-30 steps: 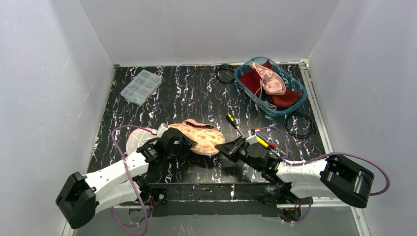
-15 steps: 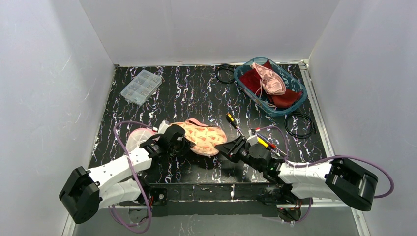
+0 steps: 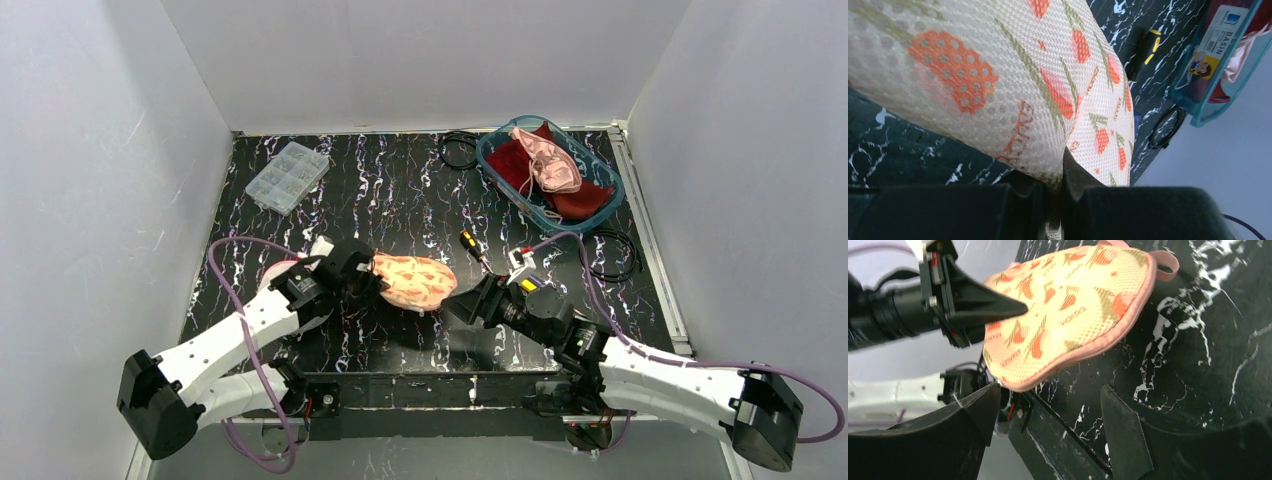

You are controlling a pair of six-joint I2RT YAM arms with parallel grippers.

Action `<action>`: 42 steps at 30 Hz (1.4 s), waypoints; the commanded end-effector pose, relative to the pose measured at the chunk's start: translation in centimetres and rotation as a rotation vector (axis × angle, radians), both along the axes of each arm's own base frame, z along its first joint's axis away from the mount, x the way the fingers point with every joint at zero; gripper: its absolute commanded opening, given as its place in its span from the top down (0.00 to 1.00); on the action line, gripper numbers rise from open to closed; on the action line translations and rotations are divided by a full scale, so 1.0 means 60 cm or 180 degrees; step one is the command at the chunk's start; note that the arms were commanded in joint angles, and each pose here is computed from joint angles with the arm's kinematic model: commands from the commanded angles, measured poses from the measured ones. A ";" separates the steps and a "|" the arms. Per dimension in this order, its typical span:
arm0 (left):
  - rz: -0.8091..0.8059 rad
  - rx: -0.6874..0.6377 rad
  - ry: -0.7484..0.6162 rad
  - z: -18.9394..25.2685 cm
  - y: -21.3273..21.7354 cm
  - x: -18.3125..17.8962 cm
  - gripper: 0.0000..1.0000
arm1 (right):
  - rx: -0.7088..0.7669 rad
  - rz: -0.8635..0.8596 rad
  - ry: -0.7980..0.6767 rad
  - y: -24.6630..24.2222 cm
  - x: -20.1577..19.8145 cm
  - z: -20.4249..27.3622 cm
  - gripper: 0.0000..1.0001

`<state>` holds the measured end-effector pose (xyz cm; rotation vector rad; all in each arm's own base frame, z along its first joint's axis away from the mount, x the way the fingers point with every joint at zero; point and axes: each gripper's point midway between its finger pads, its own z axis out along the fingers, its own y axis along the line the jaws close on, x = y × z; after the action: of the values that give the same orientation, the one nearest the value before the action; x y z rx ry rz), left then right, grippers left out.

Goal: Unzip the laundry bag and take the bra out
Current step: Unzip the laundry bag at the center of the board.

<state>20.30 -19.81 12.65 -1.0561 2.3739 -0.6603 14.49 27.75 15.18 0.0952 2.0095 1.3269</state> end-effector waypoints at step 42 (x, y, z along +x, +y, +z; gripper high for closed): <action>0.1067 -0.0060 0.0325 0.107 0.051 -0.001 1.00 | 0.0131 0.0771 -0.1022 0.082 -0.033 0.138 0.35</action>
<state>19.63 -18.99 17.03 -1.4464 2.3442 -0.5154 12.02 33.08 20.72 -0.3449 1.8705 1.4487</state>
